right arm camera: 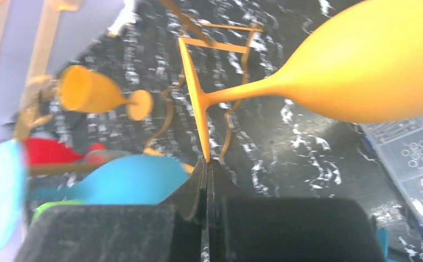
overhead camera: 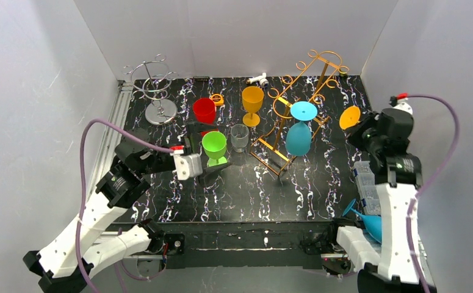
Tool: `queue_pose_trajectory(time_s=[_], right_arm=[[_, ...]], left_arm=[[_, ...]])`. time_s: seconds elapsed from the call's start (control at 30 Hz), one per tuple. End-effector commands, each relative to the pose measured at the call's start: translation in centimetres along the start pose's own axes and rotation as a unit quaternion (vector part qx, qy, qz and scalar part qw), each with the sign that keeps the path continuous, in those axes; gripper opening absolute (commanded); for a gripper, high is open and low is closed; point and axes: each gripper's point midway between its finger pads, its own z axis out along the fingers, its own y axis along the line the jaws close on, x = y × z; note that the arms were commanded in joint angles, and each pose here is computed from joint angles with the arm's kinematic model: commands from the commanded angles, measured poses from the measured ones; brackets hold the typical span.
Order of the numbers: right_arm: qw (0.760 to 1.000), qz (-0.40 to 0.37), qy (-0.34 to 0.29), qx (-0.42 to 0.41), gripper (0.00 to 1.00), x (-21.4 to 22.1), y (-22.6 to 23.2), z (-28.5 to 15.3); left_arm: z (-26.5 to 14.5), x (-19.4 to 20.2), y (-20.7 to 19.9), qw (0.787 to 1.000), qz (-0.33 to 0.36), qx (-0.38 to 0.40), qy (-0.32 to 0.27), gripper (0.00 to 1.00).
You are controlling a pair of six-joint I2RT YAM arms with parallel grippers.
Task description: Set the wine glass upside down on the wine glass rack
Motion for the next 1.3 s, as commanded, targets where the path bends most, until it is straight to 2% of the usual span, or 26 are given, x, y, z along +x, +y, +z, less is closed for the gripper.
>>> queue_pose_trajectory(time_s=[0.0, 0.07, 0.2, 0.37, 0.47, 0.63, 0.83, 1.07, 1.27], right_arm=[[0.994, 0.058, 0.009, -0.091, 0.01, -0.9, 4.1, -8.0], [0.989, 0.079, 0.004, -0.127, 0.01, -1.3, 5.4, -10.9], [0.975, 0.103, 0.014, -0.196, 0.01, -1.2, 7.8, -15.2], [0.950, 0.124, 0.033, -0.285, 0.01, -1.4, 10.8, -19.5], [0.932, 0.141, 0.041, -0.332, 0.01, -1.7, 12.3, -21.8], [0.906, 0.160, 0.067, -0.385, 0.01, -1.4, 13.9, -23.8], [0.890, 0.171, 0.084, -0.414, 0.01, -1.3, 14.7, -25.3], [0.884, 0.170, 0.088, -0.426, 0.01, -1.2, 14.9, -25.9], [0.881, 0.167, 0.093, -0.432, 0.01, -1.2, 15.1, -26.1]], left_arm=[[2.2, -4.5, -1.2, 0.979, 0.160, 0.081, -0.099, 0.93], [3.9, -5.7, -2.0, 0.956, 0.241, 0.102, -0.129, 0.96], [6.6, -7.6, -3.8, 0.912, 0.341, 0.132, -0.187, 0.98], [9.8, -9.1, -5.2, 0.868, 0.422, 0.126, -0.228, 0.97], [10.9, -9.8, -6.5, 0.846, 0.457, 0.122, -0.247, 0.92], [12.4, -11.1, -6.7, 0.842, 0.468, 0.089, -0.253, 0.83], [14.7, -11.7, -4.2, 0.854, 0.472, 0.044, -0.214, 0.70], [16.7, -11.3, -1.2, 0.862, 0.480, -0.001, -0.163, 0.66], [17.2, -10.8, -0.2, 0.867, 0.480, -0.015, -0.137, 0.52]])
